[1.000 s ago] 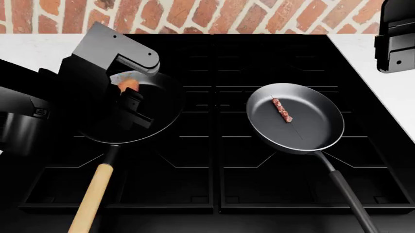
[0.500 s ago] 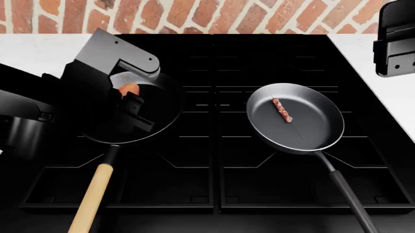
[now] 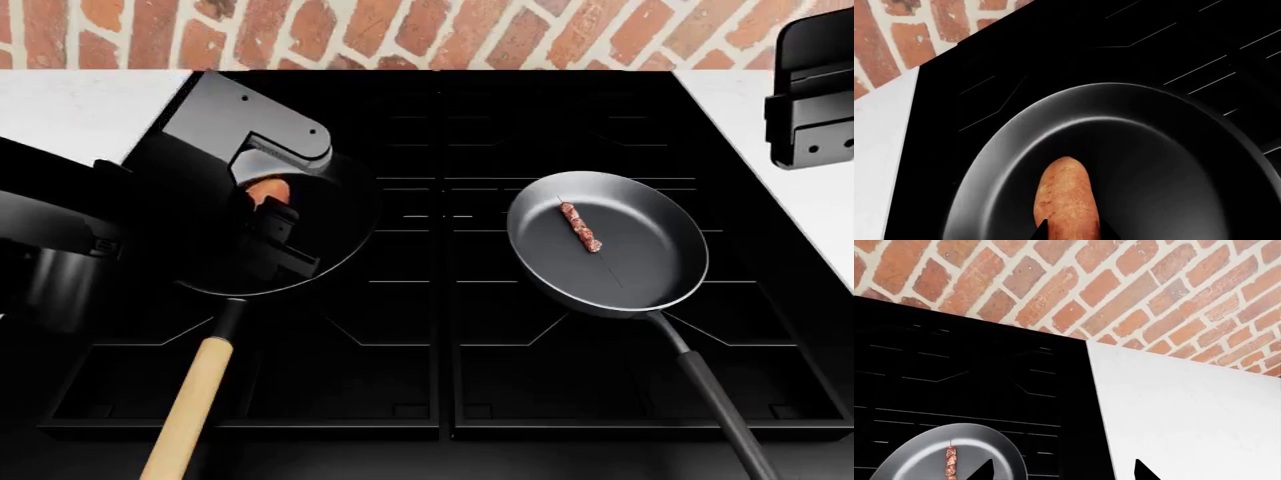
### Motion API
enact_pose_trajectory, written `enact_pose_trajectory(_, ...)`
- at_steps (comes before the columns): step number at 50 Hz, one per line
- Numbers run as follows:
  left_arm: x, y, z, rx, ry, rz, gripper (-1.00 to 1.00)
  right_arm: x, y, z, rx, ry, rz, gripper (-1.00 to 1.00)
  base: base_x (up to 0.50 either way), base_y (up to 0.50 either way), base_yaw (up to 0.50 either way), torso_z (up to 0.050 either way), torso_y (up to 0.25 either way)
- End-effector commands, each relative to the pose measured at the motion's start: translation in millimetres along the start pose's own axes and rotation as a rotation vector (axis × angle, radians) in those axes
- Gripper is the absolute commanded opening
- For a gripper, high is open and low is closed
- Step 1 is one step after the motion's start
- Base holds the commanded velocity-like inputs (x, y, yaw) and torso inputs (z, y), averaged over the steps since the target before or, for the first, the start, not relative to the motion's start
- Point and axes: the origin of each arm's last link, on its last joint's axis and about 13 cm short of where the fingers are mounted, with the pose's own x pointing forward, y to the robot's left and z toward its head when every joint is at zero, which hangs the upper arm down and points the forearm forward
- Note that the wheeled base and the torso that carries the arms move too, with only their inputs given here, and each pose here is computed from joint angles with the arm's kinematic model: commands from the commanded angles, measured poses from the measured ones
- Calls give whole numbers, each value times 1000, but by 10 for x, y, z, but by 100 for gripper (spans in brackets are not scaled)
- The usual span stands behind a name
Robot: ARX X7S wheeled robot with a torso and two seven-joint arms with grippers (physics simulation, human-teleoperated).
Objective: Place both pans onto different burners. Then place the sweet potato and the kebabs on different pans.
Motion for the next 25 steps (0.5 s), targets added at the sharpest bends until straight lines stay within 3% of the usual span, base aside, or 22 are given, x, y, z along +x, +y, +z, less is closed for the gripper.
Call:
enact_pose_trajectory(1, 7, -2, -6, -3, -1, 6, 100, 7, -1, -15, 0, 4, -1, 100, 0, 0, 0, 0, 0)
enact_pose_trajectory(25, -78, 66, 70, -20, -29, 45, 100, -11, -9, 1, 2, 0, -4, 100, 0, 0, 0, 0, 0)
